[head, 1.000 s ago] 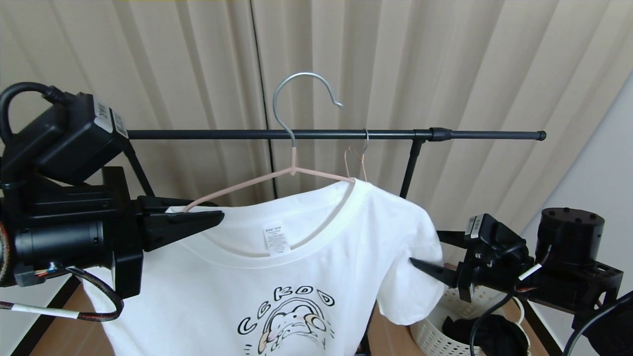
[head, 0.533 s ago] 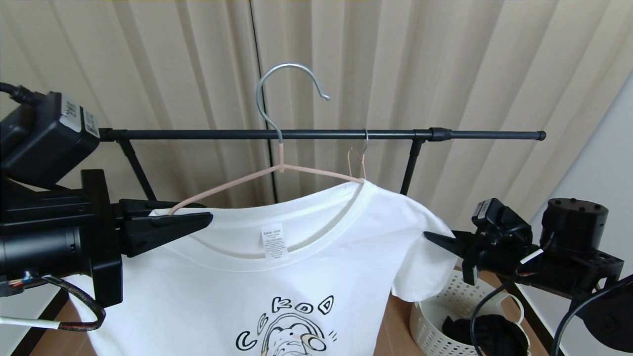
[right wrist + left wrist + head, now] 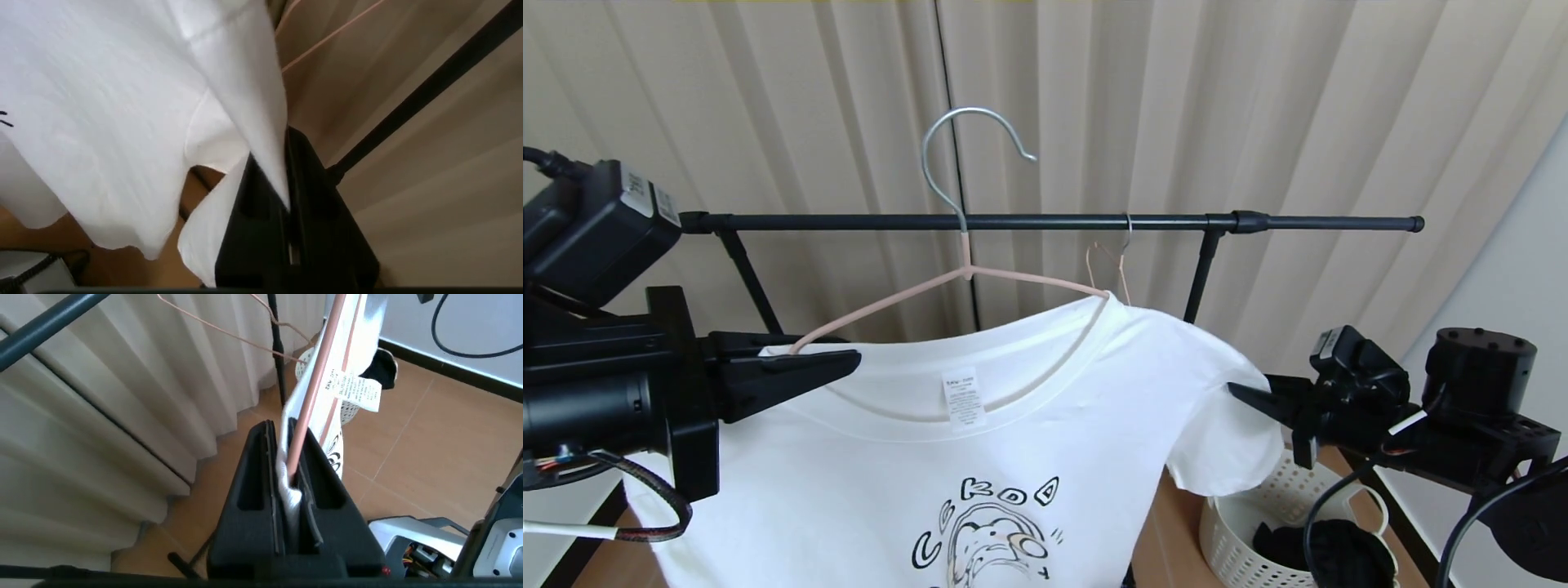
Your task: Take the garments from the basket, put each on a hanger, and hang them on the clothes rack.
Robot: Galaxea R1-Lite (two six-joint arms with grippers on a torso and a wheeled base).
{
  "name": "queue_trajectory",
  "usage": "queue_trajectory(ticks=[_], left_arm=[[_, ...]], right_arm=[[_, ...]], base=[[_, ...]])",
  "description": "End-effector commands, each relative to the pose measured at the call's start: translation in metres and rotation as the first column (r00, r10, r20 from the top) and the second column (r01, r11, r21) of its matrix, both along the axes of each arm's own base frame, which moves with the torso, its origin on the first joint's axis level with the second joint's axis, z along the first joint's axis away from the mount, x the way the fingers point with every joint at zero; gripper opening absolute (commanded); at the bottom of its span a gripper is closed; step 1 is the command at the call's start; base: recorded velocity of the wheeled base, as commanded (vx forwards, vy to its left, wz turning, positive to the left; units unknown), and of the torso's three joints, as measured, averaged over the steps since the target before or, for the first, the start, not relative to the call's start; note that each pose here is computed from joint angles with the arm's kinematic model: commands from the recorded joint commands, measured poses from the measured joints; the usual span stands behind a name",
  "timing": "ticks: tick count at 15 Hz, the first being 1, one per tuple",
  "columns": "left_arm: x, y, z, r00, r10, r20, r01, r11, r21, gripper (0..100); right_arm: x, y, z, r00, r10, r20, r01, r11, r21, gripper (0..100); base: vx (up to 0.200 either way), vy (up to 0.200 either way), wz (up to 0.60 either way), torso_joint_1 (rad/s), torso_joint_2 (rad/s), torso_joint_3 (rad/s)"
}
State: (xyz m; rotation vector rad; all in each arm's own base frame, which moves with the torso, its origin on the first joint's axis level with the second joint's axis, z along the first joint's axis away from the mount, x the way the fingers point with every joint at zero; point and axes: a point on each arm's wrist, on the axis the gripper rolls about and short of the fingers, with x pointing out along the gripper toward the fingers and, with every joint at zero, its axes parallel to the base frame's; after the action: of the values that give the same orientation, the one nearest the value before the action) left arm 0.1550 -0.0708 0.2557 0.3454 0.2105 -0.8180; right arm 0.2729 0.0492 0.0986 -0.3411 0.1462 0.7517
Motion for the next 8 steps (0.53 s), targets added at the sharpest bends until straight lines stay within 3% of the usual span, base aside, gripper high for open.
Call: queue_trajectory(ticks=[1, 8], left_arm=[[0.002, 0.002, -0.002, 1.0, 0.019, -0.021, -0.019, 1.0, -0.011, 0], [0.006, 0.023, -0.019, 0.982, 0.169, -0.085, -0.169, 0.986, 0.008, 0]], right_arm=[[-0.004, 0.001, 0.006, 1.0, 0.005, 0.02, -0.006, 1.0, 0.006, 100], [-0.008, 0.009, 0.022, 0.999, -0.003, 0.05, 0.001, 0.999, 0.048, 100]], base=[[0.0, 0.0, 0.0, 0.0, 0.0, 0.0], [0.0, 0.0, 0.0, 0.0, 0.0, 0.0]])
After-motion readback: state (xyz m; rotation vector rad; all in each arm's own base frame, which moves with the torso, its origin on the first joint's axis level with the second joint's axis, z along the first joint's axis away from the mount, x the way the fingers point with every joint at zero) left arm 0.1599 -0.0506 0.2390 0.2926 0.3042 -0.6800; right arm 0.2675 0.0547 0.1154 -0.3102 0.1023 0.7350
